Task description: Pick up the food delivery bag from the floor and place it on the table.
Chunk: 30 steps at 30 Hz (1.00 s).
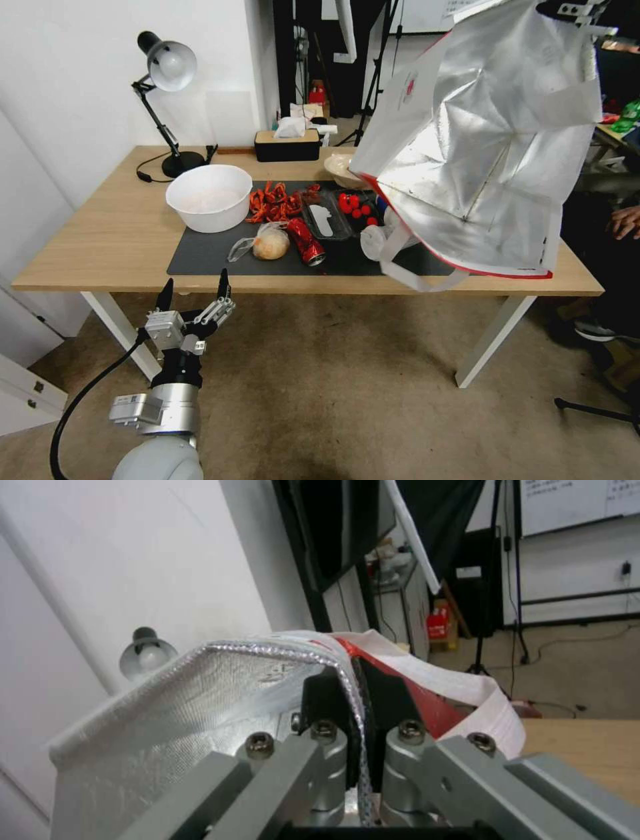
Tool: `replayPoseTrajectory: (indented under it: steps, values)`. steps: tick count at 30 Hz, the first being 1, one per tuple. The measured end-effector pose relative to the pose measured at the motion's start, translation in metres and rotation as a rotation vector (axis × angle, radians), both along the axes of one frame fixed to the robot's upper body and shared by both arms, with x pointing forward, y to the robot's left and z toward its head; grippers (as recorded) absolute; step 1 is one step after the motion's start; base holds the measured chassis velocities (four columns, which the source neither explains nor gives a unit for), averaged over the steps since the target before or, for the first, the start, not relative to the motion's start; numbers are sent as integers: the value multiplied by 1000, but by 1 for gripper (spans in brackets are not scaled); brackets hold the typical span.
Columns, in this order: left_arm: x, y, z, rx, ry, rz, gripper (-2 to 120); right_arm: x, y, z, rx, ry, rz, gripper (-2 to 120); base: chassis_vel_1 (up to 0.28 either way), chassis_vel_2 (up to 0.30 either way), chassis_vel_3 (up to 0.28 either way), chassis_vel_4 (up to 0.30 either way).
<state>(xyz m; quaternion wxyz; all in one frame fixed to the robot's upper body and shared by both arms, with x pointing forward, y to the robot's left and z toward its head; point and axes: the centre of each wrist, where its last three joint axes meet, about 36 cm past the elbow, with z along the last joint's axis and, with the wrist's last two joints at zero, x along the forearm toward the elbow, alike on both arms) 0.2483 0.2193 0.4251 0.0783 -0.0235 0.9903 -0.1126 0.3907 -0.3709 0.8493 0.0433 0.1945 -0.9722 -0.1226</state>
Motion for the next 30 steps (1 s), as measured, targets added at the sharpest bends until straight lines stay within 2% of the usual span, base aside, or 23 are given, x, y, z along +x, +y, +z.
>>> replayPoseTrajectory:
  steps: [8,15,30]
  values:
    - [1,1,-1,4,2,4,100,13,-9,-1,53,33,-66,0,0,0,0,0]
    - [1,1,-3,4,7,7,100,20,-12,-5,92,113,-160,0,0,0,0,0]
    - [1,1,-3,6,8,9,100,29,-23,-3,174,178,-272,0,0,0,0,0]
